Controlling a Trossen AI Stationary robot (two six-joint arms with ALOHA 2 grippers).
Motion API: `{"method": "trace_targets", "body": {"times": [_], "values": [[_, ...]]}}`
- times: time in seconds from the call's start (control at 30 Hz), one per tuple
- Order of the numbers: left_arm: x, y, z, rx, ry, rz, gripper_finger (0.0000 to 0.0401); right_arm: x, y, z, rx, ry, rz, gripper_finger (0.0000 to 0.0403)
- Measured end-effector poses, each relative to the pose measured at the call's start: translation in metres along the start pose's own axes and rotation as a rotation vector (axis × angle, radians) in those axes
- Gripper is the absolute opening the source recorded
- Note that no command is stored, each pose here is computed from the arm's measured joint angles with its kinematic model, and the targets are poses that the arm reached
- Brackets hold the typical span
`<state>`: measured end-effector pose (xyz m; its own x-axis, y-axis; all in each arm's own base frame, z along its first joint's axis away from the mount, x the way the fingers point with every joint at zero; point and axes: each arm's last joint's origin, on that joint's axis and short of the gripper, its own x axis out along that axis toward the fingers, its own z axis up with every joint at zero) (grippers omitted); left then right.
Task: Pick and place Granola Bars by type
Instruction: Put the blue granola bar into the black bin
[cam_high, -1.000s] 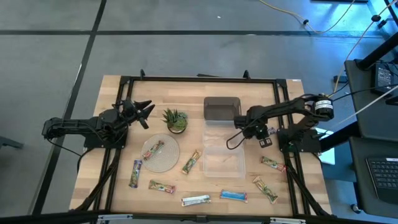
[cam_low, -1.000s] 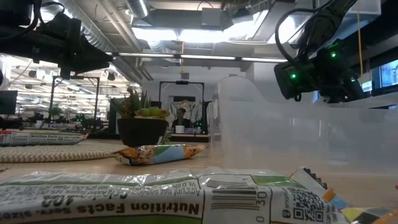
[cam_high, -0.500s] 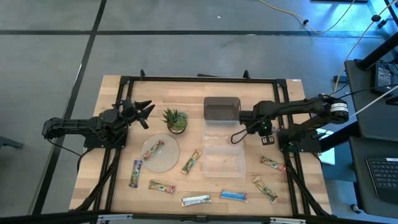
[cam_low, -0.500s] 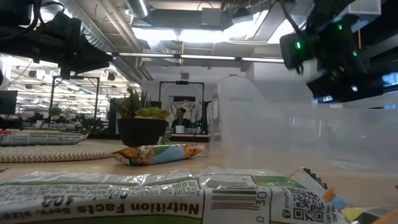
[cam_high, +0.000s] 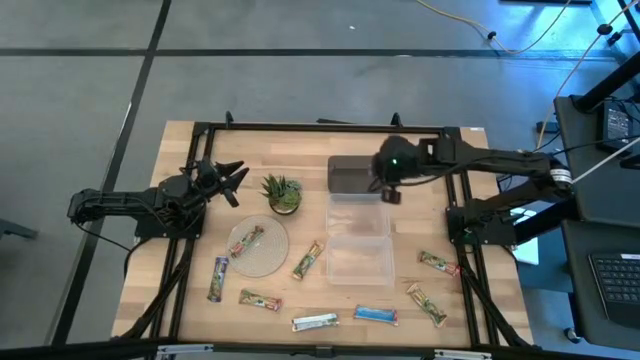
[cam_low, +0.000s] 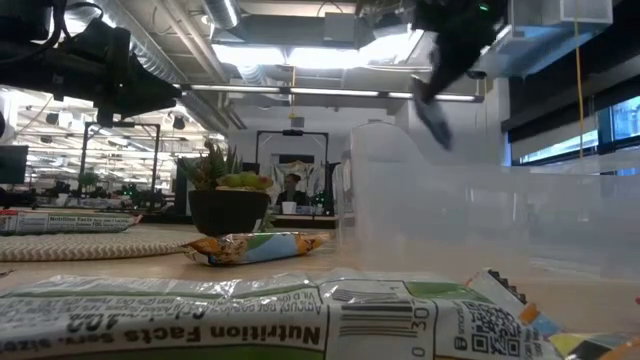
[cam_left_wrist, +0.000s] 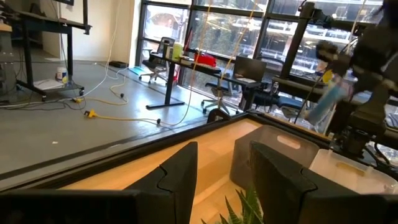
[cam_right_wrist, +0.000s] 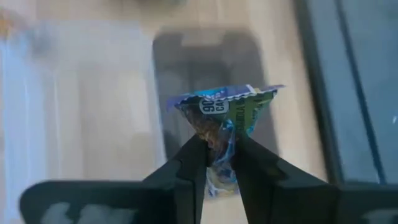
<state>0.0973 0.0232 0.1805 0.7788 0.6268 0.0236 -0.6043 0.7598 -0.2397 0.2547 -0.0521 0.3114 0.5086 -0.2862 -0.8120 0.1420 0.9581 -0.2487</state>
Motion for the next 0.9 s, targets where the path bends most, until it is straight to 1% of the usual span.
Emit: {"method": "trace_targets", "body": {"times": [0.1,0.2,0.43,0.6,0.77,0.9], "values": [[0.0,0.0,0.0,0.0,0.0,0.0,0.0139,0.01,-0.003,0.013,-0.029,-0.027,-0.007,0.0079],[0.0,0.0,0.0,0.0,0.001,-0.003,0.0139,0.032,-0.006,0.019,-0.027,0.024,-0.003,0.0079],[0.0,0.0,0.0,0.0,0.001,-0.007,0.0139,0.099,-0.005,0.014,-0.023,0.207,0.036,0.0079],[0.0,0.0,0.0,0.0,0.002,-0.008,0.0139,0.138,-0.003,0.007,-0.022,0.299,0.048,0.008],[0.0,0.0,0.0,0.0,0.002,-0.008,0.0139,0.159,0.0,0.001,-0.028,0.353,0.059,0.008],[0.0,0.0,0.0,0.0,0.002,-0.008,0.0139,0.164,0.001,-0.001,-0.031,0.368,0.062,0.008]]}}
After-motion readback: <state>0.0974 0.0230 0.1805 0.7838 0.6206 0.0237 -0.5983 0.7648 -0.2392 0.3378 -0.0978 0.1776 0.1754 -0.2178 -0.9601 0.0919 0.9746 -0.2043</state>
